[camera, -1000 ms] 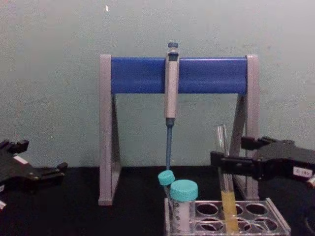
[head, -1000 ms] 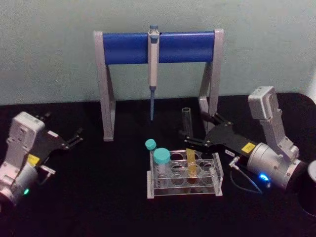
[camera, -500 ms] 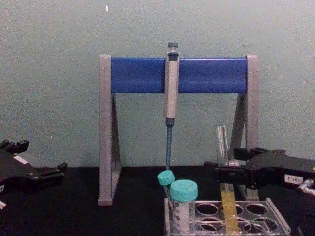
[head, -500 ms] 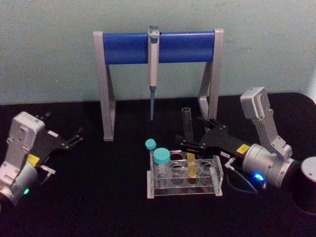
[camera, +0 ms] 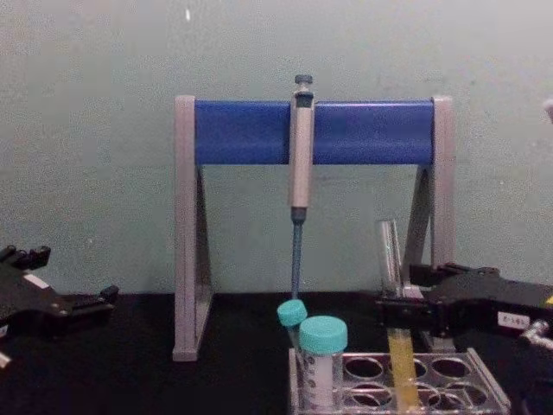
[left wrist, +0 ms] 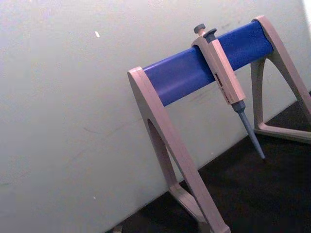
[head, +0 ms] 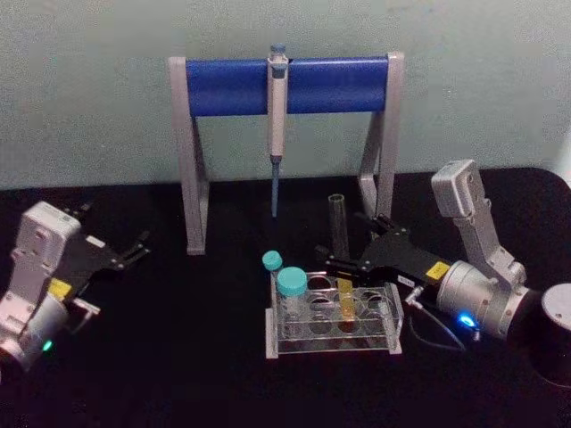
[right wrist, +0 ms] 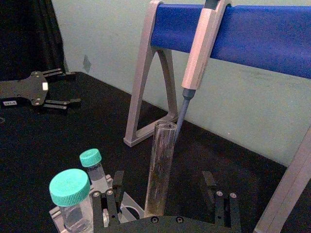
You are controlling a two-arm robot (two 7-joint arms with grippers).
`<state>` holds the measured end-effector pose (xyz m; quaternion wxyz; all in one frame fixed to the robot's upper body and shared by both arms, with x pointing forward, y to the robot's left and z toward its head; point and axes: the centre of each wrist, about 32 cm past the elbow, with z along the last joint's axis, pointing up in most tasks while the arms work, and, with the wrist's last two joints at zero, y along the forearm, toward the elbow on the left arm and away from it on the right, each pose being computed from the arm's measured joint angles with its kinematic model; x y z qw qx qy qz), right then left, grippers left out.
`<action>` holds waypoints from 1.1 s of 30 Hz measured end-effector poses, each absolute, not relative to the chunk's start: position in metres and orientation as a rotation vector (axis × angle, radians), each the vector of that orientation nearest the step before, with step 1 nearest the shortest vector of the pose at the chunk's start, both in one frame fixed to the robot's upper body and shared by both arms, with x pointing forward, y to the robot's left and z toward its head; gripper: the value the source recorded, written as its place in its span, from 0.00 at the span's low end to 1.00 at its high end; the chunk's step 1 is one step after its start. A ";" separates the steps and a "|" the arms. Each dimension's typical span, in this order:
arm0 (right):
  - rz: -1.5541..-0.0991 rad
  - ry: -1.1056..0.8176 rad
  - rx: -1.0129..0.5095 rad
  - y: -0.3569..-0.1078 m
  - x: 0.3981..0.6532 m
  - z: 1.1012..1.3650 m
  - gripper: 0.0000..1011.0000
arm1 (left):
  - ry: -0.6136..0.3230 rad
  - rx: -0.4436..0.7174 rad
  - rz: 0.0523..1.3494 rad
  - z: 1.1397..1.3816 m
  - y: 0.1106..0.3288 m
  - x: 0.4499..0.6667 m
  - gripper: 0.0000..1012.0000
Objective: Pick up the test tube from the test tube rack, shake it, then place it back into the test tube rack.
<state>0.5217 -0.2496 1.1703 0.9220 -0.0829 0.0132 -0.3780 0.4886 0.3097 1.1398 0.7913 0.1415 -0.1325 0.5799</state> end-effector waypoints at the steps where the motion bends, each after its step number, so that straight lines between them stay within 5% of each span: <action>1: -0.776 0.027 -0.170 -0.250 0.522 1.170 0.99 | -0.285 0.304 1.248 1.140 0.310 0.489 0.99; 11: -0.778 0.028 -0.170 -0.250 0.522 1.170 0.98 | -0.285 0.304 1.248 1.140 0.310 0.489 0.99; 25: -0.779 0.029 -0.170 -0.250 0.522 1.170 0.64 | -0.285 0.304 1.248 1.140 0.310 0.489 0.99; 33: -0.779 0.030 -0.170 -0.250 0.522 1.170 0.35 | -0.285 0.304 1.248 1.140 0.310 0.489 0.99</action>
